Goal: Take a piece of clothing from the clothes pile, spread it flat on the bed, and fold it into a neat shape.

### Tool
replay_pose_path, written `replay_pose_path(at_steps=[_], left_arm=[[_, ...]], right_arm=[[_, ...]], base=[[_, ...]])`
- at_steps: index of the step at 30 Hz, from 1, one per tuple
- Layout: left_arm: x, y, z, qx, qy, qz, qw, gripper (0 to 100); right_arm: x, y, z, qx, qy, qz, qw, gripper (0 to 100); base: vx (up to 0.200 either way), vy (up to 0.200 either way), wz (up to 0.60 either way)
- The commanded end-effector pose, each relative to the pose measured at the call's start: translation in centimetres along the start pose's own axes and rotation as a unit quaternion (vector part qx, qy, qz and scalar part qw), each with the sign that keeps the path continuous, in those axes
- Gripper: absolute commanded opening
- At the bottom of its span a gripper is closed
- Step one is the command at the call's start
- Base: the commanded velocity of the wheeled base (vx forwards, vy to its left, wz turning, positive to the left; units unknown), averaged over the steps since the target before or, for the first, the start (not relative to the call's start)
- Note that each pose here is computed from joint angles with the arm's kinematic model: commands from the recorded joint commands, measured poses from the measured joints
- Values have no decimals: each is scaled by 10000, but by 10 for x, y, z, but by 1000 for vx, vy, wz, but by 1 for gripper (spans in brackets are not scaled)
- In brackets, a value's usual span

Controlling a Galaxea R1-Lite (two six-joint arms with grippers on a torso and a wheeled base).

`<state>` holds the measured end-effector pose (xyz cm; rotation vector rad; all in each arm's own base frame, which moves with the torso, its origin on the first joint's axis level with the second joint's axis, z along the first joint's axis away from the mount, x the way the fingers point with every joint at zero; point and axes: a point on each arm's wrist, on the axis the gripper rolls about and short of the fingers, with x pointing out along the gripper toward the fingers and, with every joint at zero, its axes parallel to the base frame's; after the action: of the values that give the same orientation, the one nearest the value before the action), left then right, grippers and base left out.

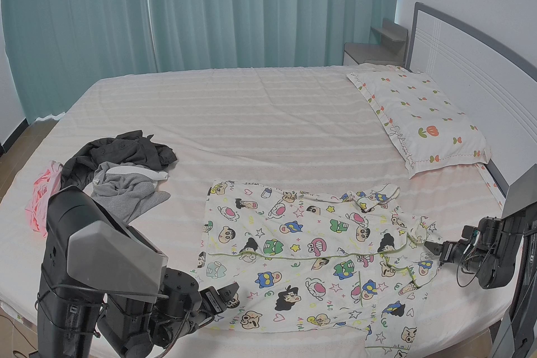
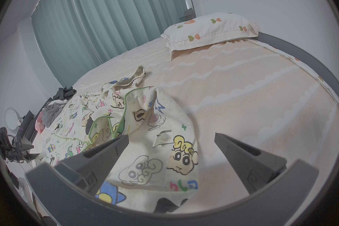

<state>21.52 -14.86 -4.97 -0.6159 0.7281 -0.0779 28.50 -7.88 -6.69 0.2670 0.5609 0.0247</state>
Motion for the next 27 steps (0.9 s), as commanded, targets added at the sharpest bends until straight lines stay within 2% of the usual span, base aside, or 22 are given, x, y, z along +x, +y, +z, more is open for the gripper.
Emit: replay_pose_path(at_steps=[1,2,3,6,8,11,15,19,23,26,27], left_arm=[[12,-1,1,-52,-261,30,9996,100],[10,-4,5,-101,-375,9,9992,100],[7,-6,10,-137,-478,-21,9988,0],[-11,-16,24,-281,-753,-221,9965,0],[-22,-20,27,-354,-766,-351,9958,0],[-31,-23,26,-349,-604,-515,9962,0],[-32,-21,22,-253,-419,-535,9974,0],[-22,-12,27,-229,-496,-341,9979,0],[-18,-5,25,-113,-442,-170,9988,0],[-17,0,20,127,-320,-42,9994,0],[-15,6,14,352,-186,103,9992,0]], right_arm=[[0,0,1,-23,-60,10,10000,100],[0,0,1,-23,-60,10,10000,100],[0,0,1,-23,-60,10,10000,100],[0,0,1,-20,-53,9,10000,100],[0,0,1,-23,-60,10,10000,100],[1,0,1,-20,-53,9,10000,100],[0,0,1,-25,-67,10,10000,100],[-2,2,8,-55,-180,34,9998,100],[-12,13,25,-4,-441,153,9989,100],[-16,15,32,65,-569,166,9982,100],[-16,14,34,91,-611,145,9980,100]], base=[[0,0,0],[0,0,0],[0,0,0],[0,0,0],[0,0,0],[0,0,0],[0,0,0],[0,0,0],[0,0,0],[0,0,0],[0,0,0]])
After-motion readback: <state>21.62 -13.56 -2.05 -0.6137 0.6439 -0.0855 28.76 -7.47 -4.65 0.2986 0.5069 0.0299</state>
